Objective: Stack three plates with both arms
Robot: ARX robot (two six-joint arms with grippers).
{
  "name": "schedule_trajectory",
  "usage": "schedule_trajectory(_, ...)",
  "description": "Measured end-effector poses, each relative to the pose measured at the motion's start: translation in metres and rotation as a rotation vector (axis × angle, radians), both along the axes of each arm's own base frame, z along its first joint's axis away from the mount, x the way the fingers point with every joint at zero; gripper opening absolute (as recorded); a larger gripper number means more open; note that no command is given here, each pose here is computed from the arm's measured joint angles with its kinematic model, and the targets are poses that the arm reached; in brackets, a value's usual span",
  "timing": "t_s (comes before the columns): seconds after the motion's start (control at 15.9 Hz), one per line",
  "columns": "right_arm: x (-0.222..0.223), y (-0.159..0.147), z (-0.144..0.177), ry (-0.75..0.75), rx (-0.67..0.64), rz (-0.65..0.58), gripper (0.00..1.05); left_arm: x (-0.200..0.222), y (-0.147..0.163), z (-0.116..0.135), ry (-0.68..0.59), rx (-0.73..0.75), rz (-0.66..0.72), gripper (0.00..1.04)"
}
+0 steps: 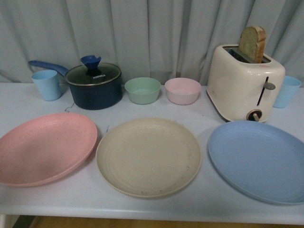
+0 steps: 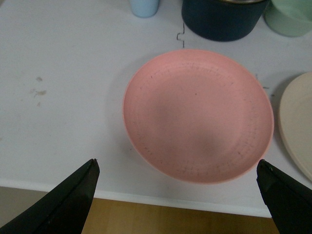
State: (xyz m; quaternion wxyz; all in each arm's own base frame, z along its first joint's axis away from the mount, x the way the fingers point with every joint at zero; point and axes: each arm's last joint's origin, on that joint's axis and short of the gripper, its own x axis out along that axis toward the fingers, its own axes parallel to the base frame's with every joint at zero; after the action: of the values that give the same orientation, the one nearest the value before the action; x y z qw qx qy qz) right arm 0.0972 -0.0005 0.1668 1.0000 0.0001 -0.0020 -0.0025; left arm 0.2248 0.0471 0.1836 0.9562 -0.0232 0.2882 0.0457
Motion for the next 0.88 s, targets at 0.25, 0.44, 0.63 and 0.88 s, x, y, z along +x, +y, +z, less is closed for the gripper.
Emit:
schedule_trajectory(0.25,0.000,0.000,0.000,0.000,0.000,0.000,0.98,0.073,0.028,-0.010,0.169,0.003,-0.099,0.98)
schedule_trajectory(0.44,0.000,0.000,0.000,0.000,0.000,0.000,0.98,0.101,0.036,-0.028,0.260,-0.015,-0.167,0.98)
schedule_trajectory(0.63,0.000,0.000,0.000,0.000,0.000,0.000,0.98,0.132,0.043,-0.044,0.316,-0.037,-0.190,0.98)
schedule_trajectory(0.88,0.000,0.000,0.000,0.000,0.000,0.000,0.98,0.171,0.056,-0.065,0.370,-0.024,-0.198,0.98)
